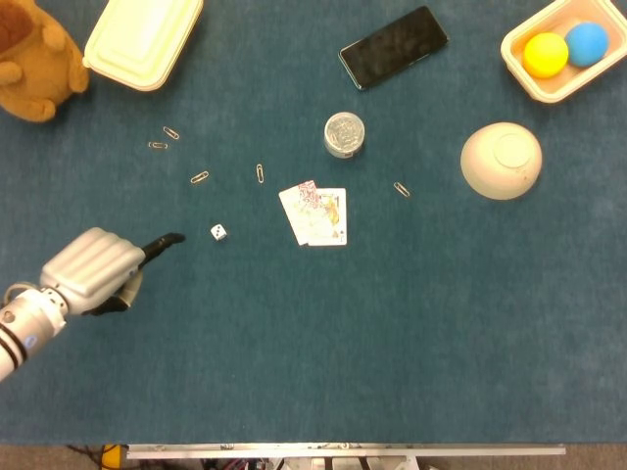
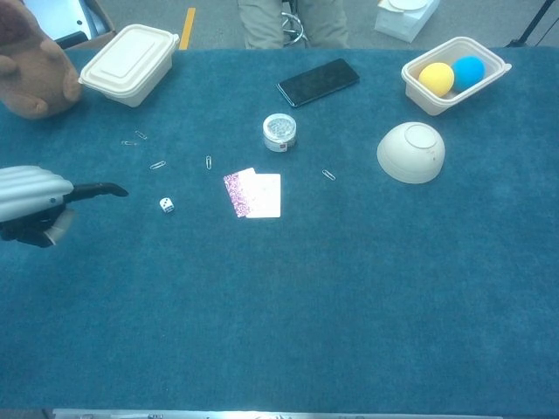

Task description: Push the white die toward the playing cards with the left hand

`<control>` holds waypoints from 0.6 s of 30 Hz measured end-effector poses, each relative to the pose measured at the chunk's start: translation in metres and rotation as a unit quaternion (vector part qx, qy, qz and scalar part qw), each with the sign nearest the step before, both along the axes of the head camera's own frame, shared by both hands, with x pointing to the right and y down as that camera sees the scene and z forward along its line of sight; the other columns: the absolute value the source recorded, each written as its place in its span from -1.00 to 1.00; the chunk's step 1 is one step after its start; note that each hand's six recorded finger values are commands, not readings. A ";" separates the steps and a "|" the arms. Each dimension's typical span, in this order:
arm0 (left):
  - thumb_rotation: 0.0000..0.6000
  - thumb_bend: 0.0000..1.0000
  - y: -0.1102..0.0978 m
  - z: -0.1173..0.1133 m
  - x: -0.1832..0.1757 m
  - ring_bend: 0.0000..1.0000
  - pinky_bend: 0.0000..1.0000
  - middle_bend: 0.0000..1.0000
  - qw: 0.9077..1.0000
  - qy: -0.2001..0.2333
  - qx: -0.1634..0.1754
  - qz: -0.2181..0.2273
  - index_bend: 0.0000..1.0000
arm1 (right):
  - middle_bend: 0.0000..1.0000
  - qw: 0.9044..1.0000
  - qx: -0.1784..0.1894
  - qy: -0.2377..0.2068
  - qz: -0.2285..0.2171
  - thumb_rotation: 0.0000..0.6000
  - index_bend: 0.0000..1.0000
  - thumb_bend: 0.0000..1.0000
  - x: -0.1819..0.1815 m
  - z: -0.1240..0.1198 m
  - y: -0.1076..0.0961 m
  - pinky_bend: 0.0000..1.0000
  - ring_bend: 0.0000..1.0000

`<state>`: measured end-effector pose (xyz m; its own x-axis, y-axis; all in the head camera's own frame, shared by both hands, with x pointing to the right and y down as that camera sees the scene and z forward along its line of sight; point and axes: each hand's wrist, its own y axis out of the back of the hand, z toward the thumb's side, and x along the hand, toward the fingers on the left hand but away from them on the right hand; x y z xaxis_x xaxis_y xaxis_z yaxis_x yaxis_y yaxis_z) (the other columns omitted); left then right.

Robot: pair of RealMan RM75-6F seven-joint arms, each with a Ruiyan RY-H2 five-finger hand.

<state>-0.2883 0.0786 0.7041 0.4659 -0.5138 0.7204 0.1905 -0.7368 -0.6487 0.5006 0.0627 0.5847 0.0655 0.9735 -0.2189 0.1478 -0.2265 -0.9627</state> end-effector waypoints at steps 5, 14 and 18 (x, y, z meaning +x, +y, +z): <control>1.00 0.80 0.000 0.016 0.003 1.00 1.00 1.00 1.000 -0.013 -0.019 0.002 -0.92 | -0.41 1.000 0.000 0.002 0.006 1.00 -0.41 -0.83 0.004 0.000 0.001 -0.50 -0.63; 1.00 0.80 -0.003 0.033 0.015 1.00 1.00 1.00 0.999 -0.005 -0.034 -0.013 -0.91 | -0.41 1.000 0.001 0.004 0.010 1.00 -0.41 -0.83 0.007 -0.001 0.002 -0.50 -0.63; 1.00 0.80 -0.005 0.040 0.020 1.00 1.00 1.00 0.999 -0.004 -0.037 -0.011 -0.91 | -0.41 1.000 0.002 0.004 0.012 1.00 -0.41 -0.83 0.008 -0.002 0.002 -0.50 -0.63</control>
<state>-0.2682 0.0736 0.7443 0.4488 -0.4697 0.7602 0.1780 -0.7867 -0.5911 0.5090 0.0647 0.5831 0.0404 0.9757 -0.2156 0.1446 -0.2192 -0.9649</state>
